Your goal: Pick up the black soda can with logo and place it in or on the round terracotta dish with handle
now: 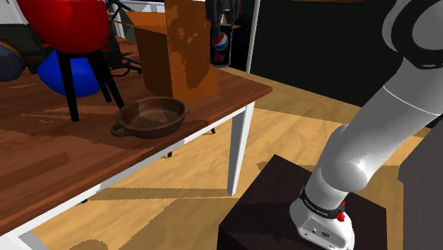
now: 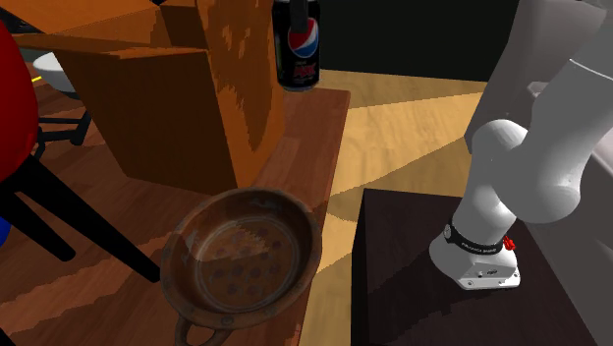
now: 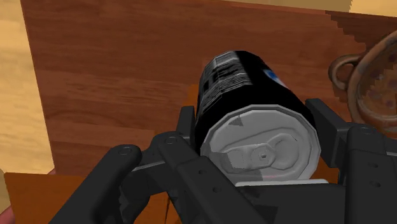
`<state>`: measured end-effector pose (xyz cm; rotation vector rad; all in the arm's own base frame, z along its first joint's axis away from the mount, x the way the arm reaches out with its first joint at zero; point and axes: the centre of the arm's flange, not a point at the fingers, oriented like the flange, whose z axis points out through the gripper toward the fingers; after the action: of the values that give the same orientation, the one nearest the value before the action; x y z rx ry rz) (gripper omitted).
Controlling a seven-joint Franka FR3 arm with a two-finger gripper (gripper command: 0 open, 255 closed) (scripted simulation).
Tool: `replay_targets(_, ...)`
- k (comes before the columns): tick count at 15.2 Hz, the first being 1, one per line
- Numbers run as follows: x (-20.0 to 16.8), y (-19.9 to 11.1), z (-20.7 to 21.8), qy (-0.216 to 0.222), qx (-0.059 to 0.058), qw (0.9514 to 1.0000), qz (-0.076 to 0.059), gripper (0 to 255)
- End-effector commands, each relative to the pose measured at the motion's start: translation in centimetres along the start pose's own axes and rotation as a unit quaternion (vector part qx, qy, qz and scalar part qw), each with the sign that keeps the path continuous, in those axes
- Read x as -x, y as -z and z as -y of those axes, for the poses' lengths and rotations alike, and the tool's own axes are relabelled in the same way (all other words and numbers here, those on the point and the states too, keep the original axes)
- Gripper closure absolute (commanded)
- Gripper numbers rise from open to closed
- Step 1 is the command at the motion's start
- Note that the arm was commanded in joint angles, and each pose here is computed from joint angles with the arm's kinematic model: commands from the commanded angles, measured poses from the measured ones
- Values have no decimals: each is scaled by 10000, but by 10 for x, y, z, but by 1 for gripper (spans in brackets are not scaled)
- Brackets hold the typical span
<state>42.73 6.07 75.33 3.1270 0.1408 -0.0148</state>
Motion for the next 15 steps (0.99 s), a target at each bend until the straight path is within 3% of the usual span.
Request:
replay_targets(1,-4,3,27,-7,-4,10000,-1,255)
replay_targets(15,-37,21,208,-8,-4,10000,-1,255)
